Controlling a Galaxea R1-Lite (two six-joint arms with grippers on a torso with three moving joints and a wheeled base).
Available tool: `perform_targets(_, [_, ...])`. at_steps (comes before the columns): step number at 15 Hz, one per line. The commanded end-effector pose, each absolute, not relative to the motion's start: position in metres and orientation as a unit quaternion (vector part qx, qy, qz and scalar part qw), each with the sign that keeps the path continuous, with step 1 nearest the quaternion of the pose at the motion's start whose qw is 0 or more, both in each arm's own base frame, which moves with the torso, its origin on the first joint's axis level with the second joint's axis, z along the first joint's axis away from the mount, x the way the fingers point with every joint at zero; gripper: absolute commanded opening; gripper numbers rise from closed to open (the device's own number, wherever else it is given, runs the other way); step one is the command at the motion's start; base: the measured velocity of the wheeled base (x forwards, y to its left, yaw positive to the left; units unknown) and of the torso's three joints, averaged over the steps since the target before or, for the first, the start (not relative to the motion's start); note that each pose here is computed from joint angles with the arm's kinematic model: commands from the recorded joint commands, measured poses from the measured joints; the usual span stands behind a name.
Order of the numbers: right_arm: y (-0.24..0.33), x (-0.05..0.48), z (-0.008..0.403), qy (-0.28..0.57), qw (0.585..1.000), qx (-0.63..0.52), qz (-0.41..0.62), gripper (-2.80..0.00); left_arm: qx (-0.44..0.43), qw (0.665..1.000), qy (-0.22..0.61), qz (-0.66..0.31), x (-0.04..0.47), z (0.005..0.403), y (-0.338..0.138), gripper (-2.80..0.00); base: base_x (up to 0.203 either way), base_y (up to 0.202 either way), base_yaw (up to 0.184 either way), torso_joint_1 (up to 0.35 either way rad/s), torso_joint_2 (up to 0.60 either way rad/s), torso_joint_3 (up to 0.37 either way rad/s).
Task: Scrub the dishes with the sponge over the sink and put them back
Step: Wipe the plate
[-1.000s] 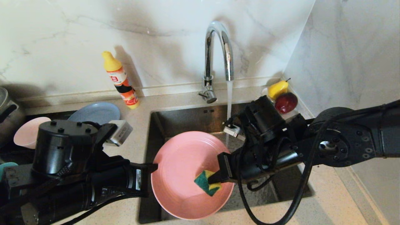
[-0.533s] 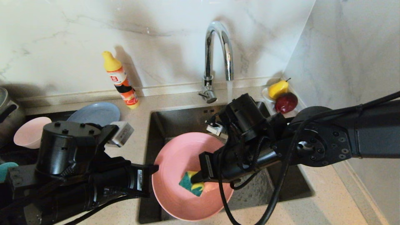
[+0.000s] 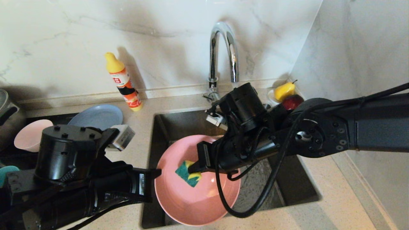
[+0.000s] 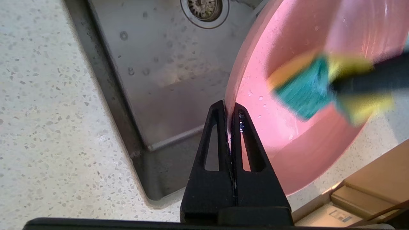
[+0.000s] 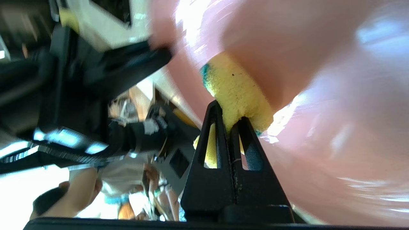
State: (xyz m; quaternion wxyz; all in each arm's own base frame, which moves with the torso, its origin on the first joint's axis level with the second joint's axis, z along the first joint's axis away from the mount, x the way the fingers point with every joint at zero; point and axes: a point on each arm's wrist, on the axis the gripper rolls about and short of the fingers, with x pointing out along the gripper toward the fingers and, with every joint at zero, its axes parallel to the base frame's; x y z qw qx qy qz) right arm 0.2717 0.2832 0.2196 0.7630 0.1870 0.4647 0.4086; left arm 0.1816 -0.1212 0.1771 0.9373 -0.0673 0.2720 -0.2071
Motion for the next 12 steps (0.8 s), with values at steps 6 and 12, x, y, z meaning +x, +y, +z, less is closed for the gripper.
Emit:
perform_targets(6, [0.244, 0.268, 0.226, 0.479, 0.77, 0.194, 0.373, -2.8, -0.073, 0.941, 0.259, -0.204, 0.177, 0.183, -0.117, -2.8, 0.0, 0.0, 0.0, 0.0, 0.0, 0.0])
perform_targets(12, [0.271, 0.245, 0.187, 0.534, 0.738, 0.155, 0.382, -2.8, -0.074, 0.941, 0.257, -0.206, 0.179, 0.184, -0.118, -2.8, 0.0, 0.0, 0.0, 0.0, 0.0, 0.0])
